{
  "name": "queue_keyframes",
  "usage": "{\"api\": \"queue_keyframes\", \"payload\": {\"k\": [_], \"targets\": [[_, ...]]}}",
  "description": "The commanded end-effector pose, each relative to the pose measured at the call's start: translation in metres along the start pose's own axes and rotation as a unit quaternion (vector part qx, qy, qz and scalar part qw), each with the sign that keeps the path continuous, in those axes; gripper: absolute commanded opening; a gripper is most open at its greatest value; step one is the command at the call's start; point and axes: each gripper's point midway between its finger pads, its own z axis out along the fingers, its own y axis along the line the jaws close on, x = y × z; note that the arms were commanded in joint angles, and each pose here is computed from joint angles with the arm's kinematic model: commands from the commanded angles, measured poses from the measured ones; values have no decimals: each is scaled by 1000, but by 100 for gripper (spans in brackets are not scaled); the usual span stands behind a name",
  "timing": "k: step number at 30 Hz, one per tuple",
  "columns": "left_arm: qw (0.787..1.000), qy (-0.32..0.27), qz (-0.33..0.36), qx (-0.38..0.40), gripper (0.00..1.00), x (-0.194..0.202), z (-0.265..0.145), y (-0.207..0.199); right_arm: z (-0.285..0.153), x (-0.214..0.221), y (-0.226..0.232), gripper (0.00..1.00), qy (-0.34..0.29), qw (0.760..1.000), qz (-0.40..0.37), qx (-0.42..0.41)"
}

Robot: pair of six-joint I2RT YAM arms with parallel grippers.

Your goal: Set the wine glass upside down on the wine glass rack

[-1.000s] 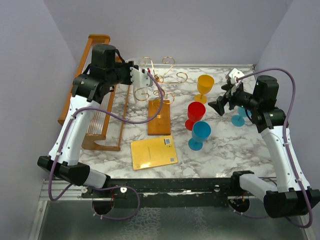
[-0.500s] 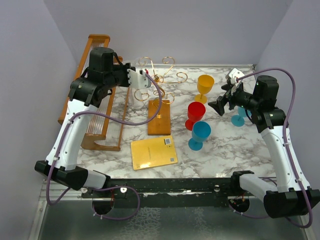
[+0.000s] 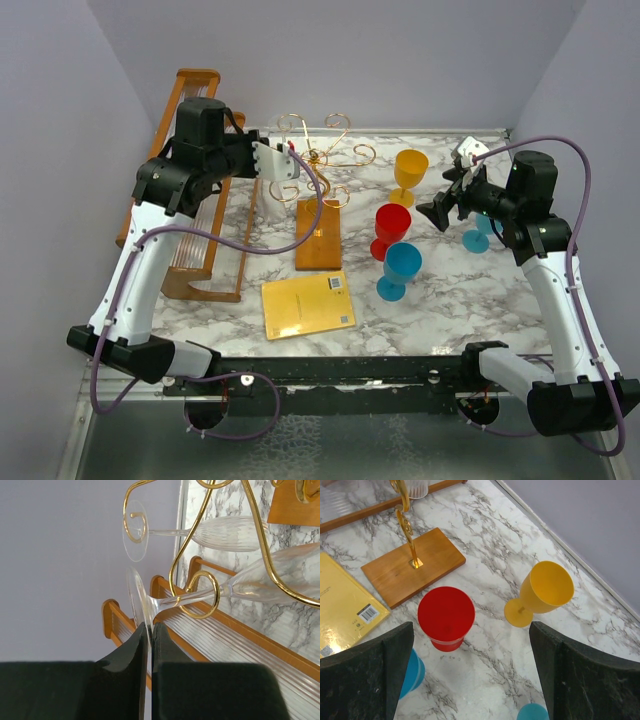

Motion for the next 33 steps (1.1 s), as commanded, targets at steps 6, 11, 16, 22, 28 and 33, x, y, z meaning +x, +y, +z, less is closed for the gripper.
{"api": "queue_keyframes", "payload": {"k": [6, 11, 16, 22, 28, 33], "targets": [[997, -72, -4, 11, 3, -30, -12, -6, -1, -5, 0, 98, -11, 1000, -14, -1], [997, -78, -6, 20, 4, -31, -5, -10, -1, -5, 0, 98, -10, 1000, -13, -2], [996, -80, -8, 30, 6, -31, -1, -17, -1, -4, -1, 98, -9, 1000, -14, -1], [996, -76, -13, 39, 9, -28, 3, -24, -1, -5, -1, 98, -9, 1000, -14, -1], [996, -75, -17, 44, 13, -27, 3, -28, -1, -5, -1, 98, -8, 1000, -13, -1], [996, -74, -19, 52, 20, -26, 4, -33, -1, -5, -2, 98, -8, 1000, -13, 0]]}}
